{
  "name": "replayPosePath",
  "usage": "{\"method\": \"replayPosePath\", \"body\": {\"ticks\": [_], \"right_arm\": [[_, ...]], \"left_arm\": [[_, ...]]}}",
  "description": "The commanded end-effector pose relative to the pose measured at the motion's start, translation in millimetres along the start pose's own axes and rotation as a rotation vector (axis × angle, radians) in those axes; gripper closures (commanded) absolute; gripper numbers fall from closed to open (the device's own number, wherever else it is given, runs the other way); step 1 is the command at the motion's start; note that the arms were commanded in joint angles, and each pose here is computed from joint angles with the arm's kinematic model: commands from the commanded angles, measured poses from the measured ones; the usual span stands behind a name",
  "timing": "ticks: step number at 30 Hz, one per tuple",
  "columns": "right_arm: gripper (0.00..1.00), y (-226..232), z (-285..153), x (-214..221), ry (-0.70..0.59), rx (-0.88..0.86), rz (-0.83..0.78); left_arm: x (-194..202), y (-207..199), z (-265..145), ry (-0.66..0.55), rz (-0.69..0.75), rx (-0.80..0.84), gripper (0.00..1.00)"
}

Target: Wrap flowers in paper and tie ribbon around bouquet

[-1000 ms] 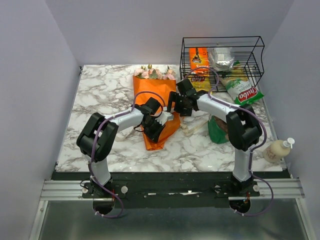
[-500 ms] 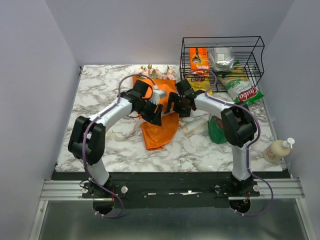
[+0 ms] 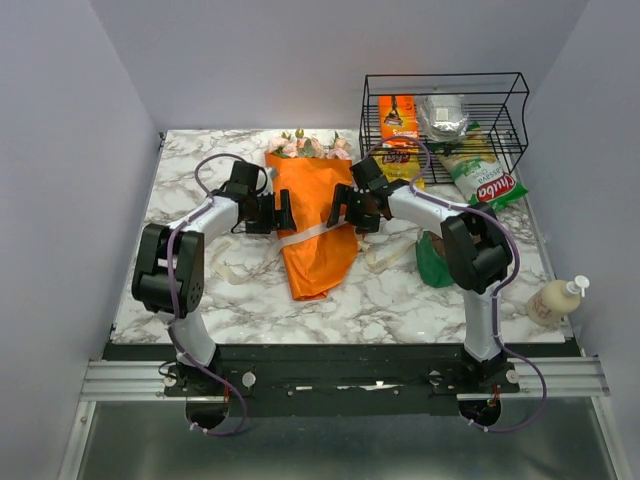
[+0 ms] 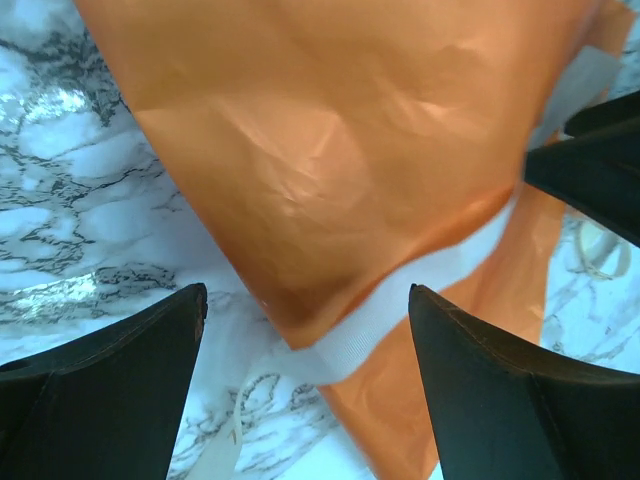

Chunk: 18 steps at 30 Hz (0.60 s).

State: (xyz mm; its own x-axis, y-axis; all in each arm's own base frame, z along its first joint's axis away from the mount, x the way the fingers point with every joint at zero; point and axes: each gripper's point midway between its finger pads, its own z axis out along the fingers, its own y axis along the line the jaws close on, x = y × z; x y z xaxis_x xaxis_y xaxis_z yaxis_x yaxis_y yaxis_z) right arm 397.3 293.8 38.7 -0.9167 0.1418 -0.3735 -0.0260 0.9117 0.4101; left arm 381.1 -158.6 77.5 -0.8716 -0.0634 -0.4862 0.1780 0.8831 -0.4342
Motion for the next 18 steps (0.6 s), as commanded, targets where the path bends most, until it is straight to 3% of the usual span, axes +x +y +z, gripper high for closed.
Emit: {"method": "replayPosePath", "body": {"ticks": [1,11,18], "right_arm": [[0.03,-0.9,13.7,10.2,0.045,-0.027,-0.019],[0.02,1.5,17.0,14.4,0.058,-0.055,-0.032],[0.02,4.7,18.2,9.5,0.052,-0.058,-0.030]], "left_arm": [[-5.7,12.8,19.6,-0.015,-0.055,-0.026,0.09],[14.0,4.5,49.5,0.065,-0.105,0.081,0.09],[19.7,-3.0,62.2,0.098,-0.148,0.152,0.16]]}}
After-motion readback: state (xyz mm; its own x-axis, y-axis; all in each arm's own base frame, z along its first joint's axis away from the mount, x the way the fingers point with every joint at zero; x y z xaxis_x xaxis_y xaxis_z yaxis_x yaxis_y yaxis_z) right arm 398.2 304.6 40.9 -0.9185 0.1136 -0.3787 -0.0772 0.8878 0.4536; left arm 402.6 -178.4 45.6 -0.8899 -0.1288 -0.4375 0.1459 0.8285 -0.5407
